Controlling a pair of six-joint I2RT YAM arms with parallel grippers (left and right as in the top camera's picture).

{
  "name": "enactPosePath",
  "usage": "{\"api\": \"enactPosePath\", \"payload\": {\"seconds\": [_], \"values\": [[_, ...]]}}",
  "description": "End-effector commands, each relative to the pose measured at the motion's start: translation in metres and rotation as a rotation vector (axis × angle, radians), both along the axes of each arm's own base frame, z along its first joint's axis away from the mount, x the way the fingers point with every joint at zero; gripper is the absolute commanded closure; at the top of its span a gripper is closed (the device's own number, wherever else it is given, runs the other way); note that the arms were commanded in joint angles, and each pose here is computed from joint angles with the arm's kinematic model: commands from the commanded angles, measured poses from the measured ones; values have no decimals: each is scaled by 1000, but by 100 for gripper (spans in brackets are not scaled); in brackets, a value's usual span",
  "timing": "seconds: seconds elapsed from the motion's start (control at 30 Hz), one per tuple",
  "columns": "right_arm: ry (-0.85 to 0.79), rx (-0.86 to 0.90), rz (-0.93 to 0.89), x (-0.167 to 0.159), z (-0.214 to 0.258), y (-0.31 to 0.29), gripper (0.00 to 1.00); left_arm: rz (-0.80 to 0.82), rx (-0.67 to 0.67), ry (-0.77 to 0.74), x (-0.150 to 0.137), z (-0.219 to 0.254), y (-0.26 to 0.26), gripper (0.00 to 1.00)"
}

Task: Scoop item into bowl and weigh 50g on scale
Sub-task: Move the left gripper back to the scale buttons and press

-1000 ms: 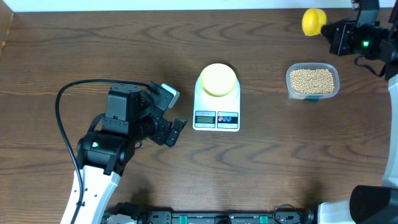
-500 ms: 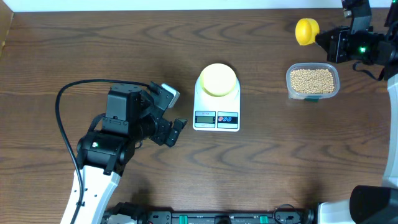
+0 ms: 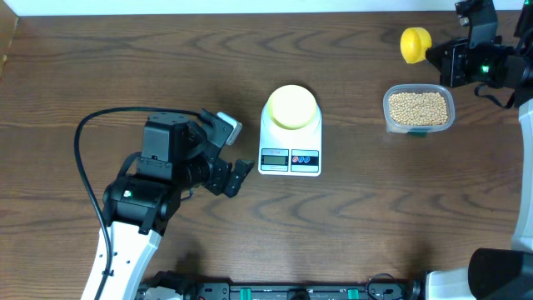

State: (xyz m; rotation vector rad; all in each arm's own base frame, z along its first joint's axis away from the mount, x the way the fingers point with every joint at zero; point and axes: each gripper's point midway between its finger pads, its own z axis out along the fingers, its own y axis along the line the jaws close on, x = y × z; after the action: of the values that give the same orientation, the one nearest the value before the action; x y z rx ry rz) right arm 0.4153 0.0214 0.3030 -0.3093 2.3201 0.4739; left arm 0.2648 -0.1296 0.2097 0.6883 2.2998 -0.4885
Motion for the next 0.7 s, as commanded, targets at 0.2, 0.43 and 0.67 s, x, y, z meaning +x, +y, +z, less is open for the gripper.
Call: {"api": "enactPosePath", "payload": {"seconds": [0.2, 0.43, 0.67], "values": [[-47, -36, 15, -3, 15, 3, 99, 113, -180, 165, 11, -8, -19, 6], [-47, -36, 15, -3, 15, 3, 99, 162, -14, 328, 14, -71, -37, 43], [-46, -36, 15, -3, 15, 3, 99, 41, 60, 367, 0, -101, -77, 87]]}}
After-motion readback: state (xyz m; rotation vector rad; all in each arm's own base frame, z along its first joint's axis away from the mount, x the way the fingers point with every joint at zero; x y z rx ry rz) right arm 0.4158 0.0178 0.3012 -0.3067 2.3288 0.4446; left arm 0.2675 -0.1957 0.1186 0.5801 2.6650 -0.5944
